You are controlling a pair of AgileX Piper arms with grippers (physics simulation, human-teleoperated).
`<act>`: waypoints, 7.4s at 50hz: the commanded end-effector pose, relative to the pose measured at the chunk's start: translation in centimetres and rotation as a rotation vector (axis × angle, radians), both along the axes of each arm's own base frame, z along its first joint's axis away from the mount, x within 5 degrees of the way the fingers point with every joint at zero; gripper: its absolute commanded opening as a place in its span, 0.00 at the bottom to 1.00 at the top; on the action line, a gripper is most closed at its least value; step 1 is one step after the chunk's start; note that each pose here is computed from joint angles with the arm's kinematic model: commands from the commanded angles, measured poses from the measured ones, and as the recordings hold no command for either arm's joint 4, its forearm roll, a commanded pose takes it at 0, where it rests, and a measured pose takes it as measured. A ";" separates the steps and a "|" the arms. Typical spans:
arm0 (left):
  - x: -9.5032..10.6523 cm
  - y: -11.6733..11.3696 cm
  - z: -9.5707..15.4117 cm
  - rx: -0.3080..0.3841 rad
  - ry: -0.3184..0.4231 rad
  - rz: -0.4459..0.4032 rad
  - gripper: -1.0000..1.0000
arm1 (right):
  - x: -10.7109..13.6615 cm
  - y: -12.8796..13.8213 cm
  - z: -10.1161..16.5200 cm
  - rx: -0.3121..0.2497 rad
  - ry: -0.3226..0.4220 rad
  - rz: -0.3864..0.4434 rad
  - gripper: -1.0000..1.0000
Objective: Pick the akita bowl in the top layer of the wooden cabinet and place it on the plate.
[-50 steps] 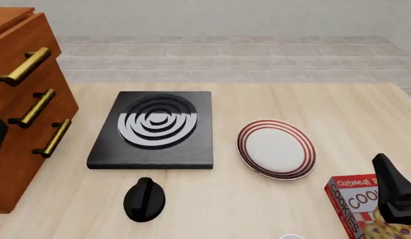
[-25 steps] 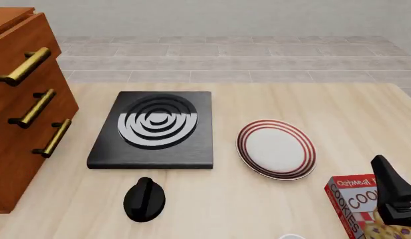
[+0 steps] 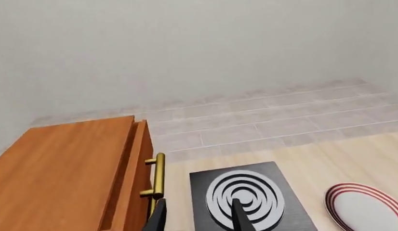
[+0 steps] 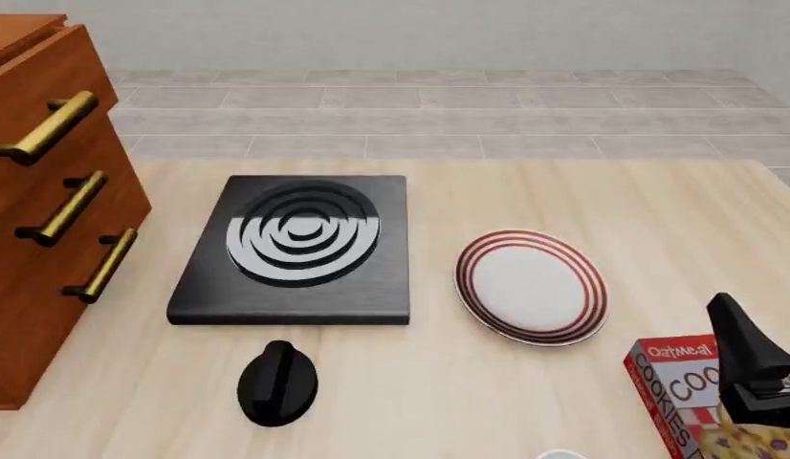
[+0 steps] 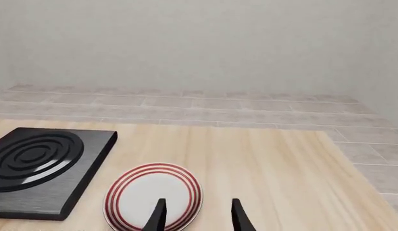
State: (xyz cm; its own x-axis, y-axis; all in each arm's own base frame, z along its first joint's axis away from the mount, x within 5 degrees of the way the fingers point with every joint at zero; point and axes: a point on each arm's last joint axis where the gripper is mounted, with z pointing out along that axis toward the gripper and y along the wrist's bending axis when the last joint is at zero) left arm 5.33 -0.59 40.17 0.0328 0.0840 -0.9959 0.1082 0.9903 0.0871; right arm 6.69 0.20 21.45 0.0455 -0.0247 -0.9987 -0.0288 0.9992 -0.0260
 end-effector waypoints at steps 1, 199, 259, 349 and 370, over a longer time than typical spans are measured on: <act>0.7 0.0 1.9 0.017 0.030 0.015 1.00 | 0.4 0.0 0.0 -0.003 0.004 0.002 1.00; 11.9 5.5 -0.9 0.019 0.609 0.358 1.00 | 1.1 0.2 -0.2 -0.010 0.040 0.019 1.00; 12.4 5.1 -6.3 -0.041 0.709 0.344 1.00 | 1.1 0.2 -0.3 -0.015 0.042 0.022 1.00; 15.3 -0.1 -8.7 -0.026 0.793 0.106 1.00 | 0.9 0.1 -0.3 0.007 0.040 0.013 1.00; 16.1 -1.1 -9.0 -0.016 0.808 0.065 1.00 | 0.9 0.1 -0.3 0.012 0.039 0.006 1.00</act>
